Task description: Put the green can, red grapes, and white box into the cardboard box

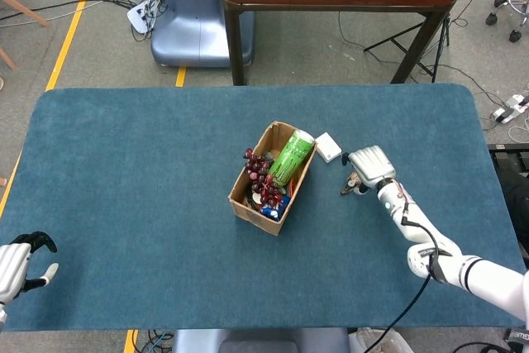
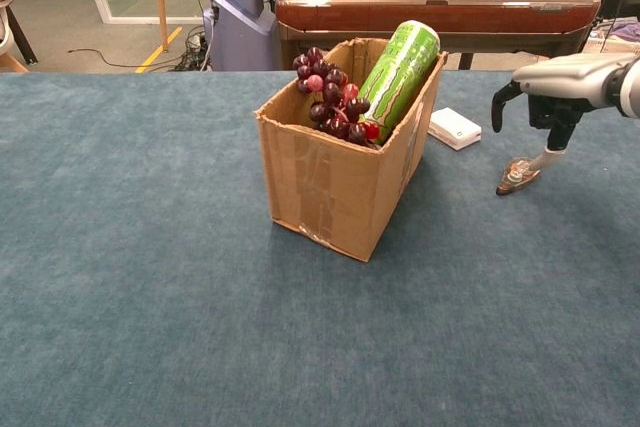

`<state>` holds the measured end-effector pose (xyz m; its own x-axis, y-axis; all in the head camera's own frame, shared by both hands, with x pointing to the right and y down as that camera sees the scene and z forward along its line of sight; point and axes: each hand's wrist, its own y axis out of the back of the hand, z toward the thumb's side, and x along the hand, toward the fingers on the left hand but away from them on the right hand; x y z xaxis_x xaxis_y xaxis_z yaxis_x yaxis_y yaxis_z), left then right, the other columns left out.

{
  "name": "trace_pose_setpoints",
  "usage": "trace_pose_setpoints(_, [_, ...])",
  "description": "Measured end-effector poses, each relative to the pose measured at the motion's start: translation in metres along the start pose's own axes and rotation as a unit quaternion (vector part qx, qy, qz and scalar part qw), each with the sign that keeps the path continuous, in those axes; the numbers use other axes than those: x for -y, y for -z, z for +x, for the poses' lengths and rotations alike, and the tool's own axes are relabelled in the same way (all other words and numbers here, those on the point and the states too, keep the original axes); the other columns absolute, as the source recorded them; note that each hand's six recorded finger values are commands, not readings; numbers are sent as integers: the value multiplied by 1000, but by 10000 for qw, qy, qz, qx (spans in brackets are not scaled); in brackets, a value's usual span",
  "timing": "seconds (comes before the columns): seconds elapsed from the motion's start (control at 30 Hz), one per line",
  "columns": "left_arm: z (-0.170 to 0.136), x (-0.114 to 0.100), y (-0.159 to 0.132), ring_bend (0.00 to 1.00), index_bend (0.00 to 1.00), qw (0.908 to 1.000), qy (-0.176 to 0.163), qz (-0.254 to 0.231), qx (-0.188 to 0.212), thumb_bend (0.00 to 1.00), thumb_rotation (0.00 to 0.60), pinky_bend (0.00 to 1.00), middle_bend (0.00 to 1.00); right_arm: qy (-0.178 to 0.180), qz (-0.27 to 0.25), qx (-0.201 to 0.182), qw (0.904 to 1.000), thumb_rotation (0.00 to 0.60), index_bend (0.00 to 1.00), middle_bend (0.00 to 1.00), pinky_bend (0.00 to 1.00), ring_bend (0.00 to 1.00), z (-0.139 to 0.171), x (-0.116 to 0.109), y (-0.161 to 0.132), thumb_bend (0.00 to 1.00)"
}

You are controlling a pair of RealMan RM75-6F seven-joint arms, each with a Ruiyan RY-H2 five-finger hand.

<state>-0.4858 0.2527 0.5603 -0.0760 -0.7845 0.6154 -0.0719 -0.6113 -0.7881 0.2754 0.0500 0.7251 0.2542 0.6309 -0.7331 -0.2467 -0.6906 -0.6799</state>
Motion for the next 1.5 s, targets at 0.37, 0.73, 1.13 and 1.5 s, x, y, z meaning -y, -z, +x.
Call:
trace_pose_setpoints(0.37, [0, 0, 0, 314, 469, 10000, 12, 9, -9, 284, 600, 534, 360, -238, 195, 87, 9995, 600, 347, 1000, 1000, 1000, -14, 9, -4, 116])
trace_pose_setpoints(0.73, [-1, 0, 0, 314, 469, 10000, 7, 7, -9, 284, 600, 534, 360, -431, 301, 192, 9984, 600, 347, 1000, 1000, 1000, -21, 21, 0, 167])
trace_pose_setpoints(1.13, [-1, 0, 0, 314, 468, 10000, 7, 14, -7, 284, 600, 534, 360, -492, 364, 246, 9978, 600, 365, 1000, 1000, 1000, -22, 29, 3, 203])
trace_pose_setpoints(1.5, [-1, 0, 0, 315, 468, 10000, 8, 3, -3, 284, 600, 534, 360, -513, 392, 260, 9976, 600, 428, 1000, 1000, 1000, -25, 34, 2, 245])
